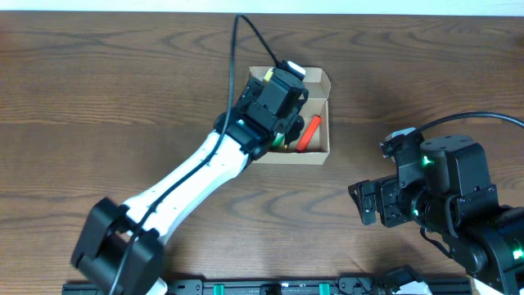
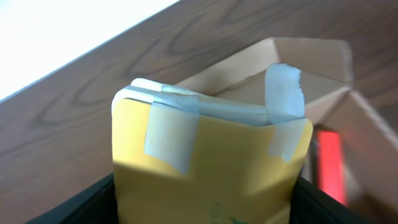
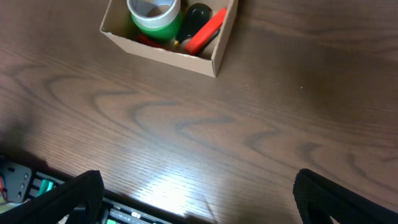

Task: Pack container
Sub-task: 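Insert the yellow sticky-note pad into the box and release it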

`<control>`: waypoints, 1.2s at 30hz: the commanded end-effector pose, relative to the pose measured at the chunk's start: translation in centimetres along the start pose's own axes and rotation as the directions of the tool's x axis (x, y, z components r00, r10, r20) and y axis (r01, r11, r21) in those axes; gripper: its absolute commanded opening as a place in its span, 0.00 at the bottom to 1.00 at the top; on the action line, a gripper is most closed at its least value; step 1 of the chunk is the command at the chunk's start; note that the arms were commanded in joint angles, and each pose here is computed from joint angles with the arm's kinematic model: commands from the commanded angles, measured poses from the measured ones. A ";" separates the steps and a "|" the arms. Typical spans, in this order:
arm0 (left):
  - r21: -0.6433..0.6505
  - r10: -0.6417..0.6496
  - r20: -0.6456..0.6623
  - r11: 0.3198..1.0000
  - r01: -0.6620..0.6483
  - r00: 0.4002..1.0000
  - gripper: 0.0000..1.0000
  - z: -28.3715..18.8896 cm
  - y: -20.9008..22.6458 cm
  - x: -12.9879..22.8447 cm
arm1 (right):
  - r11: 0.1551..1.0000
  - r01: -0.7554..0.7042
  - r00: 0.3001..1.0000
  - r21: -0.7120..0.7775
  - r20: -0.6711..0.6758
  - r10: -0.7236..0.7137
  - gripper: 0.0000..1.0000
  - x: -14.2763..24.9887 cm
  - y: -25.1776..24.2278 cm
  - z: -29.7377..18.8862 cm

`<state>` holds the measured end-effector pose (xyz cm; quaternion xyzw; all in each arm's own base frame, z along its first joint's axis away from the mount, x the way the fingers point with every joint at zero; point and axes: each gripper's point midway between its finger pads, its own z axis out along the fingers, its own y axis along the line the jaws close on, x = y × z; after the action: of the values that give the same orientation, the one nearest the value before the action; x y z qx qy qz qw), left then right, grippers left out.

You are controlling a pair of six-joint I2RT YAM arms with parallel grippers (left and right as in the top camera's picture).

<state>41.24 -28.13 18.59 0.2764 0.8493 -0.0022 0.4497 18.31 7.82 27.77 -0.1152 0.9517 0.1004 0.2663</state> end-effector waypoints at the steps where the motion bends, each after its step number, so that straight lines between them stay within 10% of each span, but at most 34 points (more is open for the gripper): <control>1: -0.120 0.070 0.048 0.991 -0.063 0.996 0.78 -0.4 2.1 -2.0 | 1.000 0.005 1.000 -0.004 0.004 -0.005 0.99 0.1 0.0 -0.1; 16: -0.223 0.143 0.029 0.966 -0.133 0.989 0.75 0.4 3.6 -2.0 | 1.000 0.005 1.000 -0.003 0.002 -0.005 0.99 0.1 0.0 -0.1; 36: 0.076 0.270 -0.141 0.962 -0.261 0.953 0.95 1.9 -4.0 4.2 | 1.000 0.005 1.000 -0.003 0.002 -0.005 0.99 0.1 0.0 -0.1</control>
<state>39.21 -29.10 12.24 0.3923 0.8393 0.0780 0.3682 18.26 7.80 27.73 -0.1153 0.9521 0.1001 0.2651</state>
